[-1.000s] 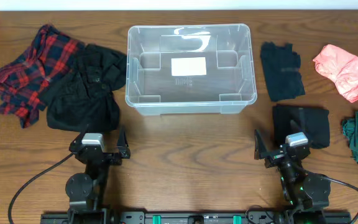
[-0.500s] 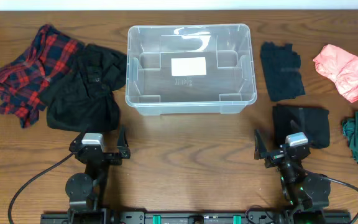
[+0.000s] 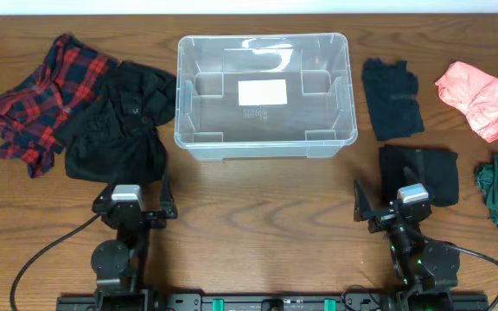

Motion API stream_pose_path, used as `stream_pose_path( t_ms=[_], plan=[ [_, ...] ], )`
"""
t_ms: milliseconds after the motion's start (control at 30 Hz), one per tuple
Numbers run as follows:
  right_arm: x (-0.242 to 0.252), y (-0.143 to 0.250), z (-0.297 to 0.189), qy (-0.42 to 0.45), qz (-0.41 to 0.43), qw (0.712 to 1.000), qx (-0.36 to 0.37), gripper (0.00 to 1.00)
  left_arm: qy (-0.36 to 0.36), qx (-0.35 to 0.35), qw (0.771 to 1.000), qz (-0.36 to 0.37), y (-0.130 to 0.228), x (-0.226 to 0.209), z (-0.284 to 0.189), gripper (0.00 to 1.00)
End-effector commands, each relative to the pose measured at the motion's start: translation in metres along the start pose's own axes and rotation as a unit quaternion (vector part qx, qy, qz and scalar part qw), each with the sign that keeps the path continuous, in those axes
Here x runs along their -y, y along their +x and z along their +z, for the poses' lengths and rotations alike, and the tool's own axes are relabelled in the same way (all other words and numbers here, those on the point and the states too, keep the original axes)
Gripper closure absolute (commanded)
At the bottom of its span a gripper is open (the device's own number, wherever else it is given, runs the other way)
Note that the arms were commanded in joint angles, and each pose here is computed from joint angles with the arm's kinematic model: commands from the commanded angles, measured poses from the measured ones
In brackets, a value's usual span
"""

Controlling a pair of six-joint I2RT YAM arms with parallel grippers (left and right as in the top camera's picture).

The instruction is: Pack container

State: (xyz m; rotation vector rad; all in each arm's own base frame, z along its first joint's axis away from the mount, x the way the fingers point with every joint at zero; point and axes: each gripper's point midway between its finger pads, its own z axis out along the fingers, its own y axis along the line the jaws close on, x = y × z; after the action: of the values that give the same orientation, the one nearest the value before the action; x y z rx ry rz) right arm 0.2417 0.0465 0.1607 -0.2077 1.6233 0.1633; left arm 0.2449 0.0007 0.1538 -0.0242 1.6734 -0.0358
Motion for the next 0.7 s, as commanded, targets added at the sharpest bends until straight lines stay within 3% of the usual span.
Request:
stream_pose_path(
  t_ms=[0,333,533,667],
  plan=[
    [0.004,0.001,0.0,0.01,0.007,1.0,0.001,0.01,-0.012,-0.024,1.0,0.011,0.016,-0.004,0.001,0.02],
    [0.004,0.001,0.0,0.009,0.007,1.0,0.001,0.01,0.019,-0.019,1.0,-0.003,0.012,0.006,0.001,0.02],
    [0.004,0.001,0.0,0.01,0.007,1.0,0.001,0.01,0.017,-0.014,1.0,-0.016,-0.03,0.007,-0.009,0.02],
    [0.004,0.001,0.0,0.01,0.007,1.0,0.001,0.01,-0.006,-0.059,0.998,-0.017,-0.062,0.001,-0.007,0.02]
  ],
)
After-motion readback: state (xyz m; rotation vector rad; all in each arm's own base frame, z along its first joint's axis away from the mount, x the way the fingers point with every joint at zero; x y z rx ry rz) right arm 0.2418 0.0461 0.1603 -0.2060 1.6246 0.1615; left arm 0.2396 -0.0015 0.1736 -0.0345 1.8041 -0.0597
